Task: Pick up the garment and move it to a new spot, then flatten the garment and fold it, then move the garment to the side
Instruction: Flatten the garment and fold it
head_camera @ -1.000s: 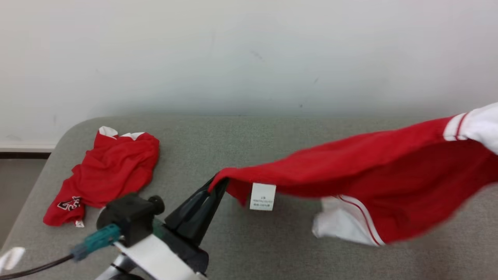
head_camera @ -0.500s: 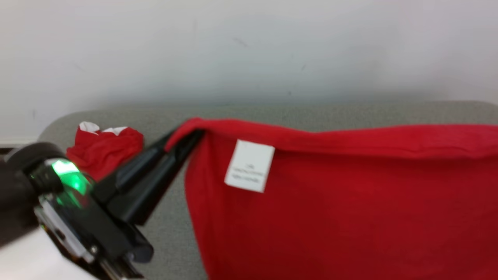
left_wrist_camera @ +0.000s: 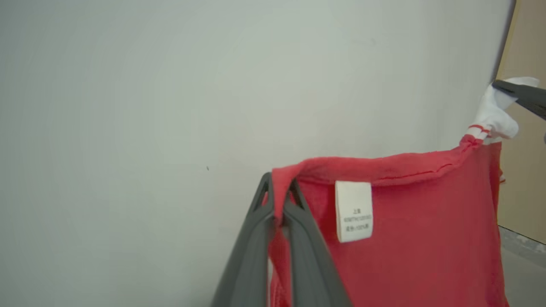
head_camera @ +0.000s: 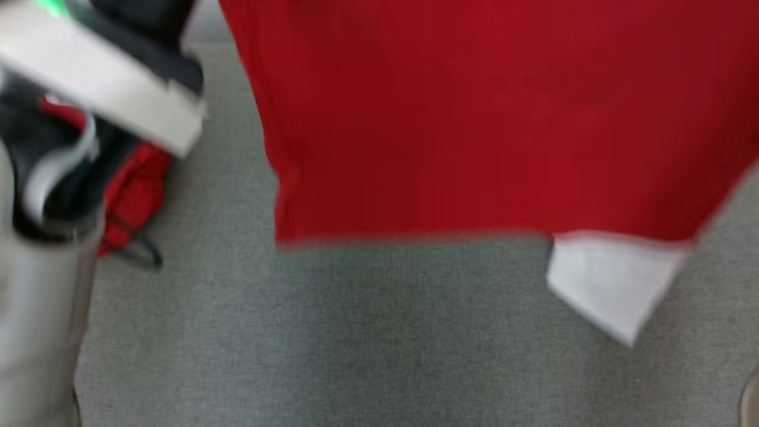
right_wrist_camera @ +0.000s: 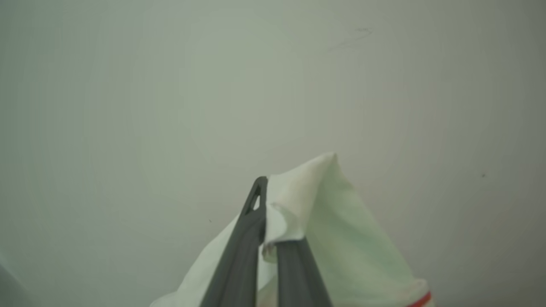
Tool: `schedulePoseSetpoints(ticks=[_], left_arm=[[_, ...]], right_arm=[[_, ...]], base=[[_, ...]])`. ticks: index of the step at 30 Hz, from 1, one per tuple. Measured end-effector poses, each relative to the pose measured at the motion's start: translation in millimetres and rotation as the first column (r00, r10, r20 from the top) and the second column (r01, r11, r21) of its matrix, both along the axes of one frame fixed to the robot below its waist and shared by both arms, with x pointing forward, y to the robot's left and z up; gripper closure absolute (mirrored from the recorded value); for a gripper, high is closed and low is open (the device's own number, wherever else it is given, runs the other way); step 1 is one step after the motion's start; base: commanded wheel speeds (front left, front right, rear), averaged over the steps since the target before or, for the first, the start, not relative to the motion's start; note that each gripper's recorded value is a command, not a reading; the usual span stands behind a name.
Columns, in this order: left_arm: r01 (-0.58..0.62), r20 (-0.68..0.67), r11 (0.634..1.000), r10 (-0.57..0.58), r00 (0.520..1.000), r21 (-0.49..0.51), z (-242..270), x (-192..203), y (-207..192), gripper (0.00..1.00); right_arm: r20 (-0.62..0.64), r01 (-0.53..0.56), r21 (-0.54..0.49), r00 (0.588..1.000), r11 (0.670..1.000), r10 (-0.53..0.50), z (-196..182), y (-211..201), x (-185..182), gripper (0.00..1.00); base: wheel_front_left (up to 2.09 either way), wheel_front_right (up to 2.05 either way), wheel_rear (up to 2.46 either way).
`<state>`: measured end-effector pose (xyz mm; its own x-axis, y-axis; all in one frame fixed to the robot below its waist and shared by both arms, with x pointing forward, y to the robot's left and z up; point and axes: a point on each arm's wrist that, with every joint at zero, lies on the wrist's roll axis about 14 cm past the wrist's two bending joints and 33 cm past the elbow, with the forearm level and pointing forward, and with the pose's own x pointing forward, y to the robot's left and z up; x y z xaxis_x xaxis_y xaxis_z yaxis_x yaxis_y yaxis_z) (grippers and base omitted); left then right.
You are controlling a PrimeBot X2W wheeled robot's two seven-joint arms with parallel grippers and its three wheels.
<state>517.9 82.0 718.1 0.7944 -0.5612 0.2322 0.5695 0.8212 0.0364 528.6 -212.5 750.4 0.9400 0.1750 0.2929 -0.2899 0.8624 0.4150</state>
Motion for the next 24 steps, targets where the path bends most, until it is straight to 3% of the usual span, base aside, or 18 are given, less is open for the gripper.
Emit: schedulePoseSetpoints(ticks=[5,11,14,17,24], left_arm=[[-0.108,0.133,0.994,0.109,0.985,-0.016,13,75,4,1.00],[-0.123,0.225,0.992,0.124,0.967,-0.020,7,112,-6,1.00],[-0.115,0.198,0.993,0.120,0.973,-0.035,-26,109,-5,1.00],[-0.085,0.090,0.996,0.084,0.992,0.006,-92,89,-11,1.00],[-0.028,-0.170,0.997,0.040,0.985,0.077,-213,5,-11,1.00]], right_arm=[[0.077,0.007,0.077,0.997,0.997,-0.013,14,12,70,1.00],[0.100,-0.012,0.072,0.995,0.997,0.004,12,36,108,1.00],[0.071,-0.043,0.140,0.997,0.989,0.033,-16,37,97,1.00],[-0.044,-0.008,0.180,0.999,0.984,0.016,-77,22,73,1.00],[-0.337,0.133,0.229,0.940,0.964,-0.050,-207,-17,-28,1.00]], base=[[0.00,0.00,0.00],[0.00,0.00,0.00],[0.00,0.00,0.00],[0.00,0.00,0.00],[0.00,0.00,0.00]])
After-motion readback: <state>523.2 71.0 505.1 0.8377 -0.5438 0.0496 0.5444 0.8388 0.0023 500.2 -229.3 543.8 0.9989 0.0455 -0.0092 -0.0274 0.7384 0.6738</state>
